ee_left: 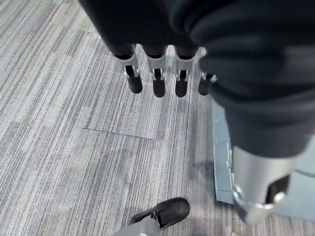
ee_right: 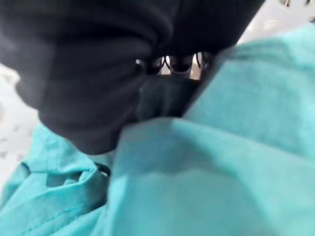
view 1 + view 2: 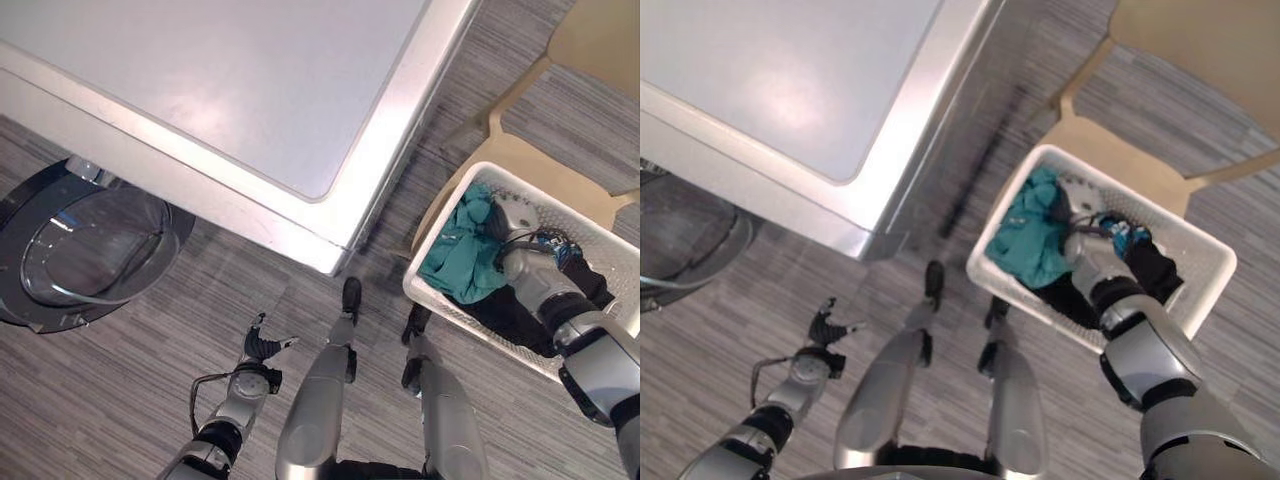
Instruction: Grab the laundry basket,head to the washer,open it,put in the laundry and shut it.
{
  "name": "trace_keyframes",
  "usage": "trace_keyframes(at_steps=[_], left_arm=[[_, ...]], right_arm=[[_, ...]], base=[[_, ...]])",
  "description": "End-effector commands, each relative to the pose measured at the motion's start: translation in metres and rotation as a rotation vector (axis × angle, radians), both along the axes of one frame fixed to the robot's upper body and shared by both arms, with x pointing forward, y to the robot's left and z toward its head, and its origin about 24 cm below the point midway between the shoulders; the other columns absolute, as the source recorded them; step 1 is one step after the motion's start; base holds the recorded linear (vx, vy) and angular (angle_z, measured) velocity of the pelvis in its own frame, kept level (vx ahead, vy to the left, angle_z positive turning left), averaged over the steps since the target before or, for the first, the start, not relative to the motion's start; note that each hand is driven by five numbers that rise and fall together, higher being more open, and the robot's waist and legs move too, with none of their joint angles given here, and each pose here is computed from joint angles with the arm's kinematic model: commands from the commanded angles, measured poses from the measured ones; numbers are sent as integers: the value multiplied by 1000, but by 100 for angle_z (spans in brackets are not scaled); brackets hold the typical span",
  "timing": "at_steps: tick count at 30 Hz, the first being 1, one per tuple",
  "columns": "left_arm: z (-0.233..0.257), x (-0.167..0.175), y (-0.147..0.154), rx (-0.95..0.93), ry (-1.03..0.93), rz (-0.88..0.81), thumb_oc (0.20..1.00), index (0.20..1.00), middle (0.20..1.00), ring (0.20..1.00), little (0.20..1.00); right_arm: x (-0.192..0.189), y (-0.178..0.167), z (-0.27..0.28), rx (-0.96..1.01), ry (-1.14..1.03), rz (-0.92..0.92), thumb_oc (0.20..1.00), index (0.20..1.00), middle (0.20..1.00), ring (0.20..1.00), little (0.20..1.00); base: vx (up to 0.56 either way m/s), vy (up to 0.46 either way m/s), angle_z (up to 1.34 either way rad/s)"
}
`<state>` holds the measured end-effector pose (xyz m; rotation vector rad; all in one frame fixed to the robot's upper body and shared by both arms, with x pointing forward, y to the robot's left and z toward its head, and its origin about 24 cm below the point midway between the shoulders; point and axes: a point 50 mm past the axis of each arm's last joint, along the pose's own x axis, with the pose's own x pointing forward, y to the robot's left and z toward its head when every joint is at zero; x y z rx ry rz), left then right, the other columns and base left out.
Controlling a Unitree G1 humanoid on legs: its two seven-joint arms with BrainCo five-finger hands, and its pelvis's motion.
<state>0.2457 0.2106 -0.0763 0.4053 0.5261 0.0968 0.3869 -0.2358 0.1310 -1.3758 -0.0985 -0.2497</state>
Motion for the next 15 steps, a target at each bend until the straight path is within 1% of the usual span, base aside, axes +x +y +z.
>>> trace_keyframes(at_steps=[1, 3, 7, 8, 11, 13, 15], left_arm=[[-10, -14, -8, -42, 23, 16, 1000, 1000, 1000, 1000, 1000], [-13, -16, -11, -57, 43, 19, 1000, 1000, 1000, 1000, 1000], [-16, -20, -12, -72, 62, 22, 1000, 1000, 1000, 1000, 1000], [-16, -20, -12, -71, 62, 22, 1000, 1000, 1000, 1000, 1000], [-17, -26, -7, -86, 72, 32, 1000, 1000, 1000, 1000, 1000], [-16, -30, 0, -82, 74, 37, 1000, 1000, 1000, 1000, 1000], [-17, -36, 7, -77, 86, 47, 1000, 1000, 1000, 1000, 1000]], right_arm=[[1, -10, 39, 72, -191, -15, 200, 200, 200, 200, 200], [-3, 3, 42, 173, -238, 53, 200, 200, 200, 200, 200], [-20, 19, 16, 462, -235, 123, 200, 200, 200, 200, 200], [-20, 19, 16, 462, -235, 122, 200, 200, 200, 200, 200], [-47, 30, -9, 743, -223, 199, 200, 200, 200, 200, 200], [-62, 34, -16, 855, -214, 249, 200, 200, 200, 200, 200], [-76, 36, -18, 919, -213, 300, 200, 200, 200, 200, 200]], base=[[0, 0, 0], [13, -41, -1], [25, -21, -1], [50, -8, -1], [67, -3, -6], [84, 6, 1], [86, 19, -7]])
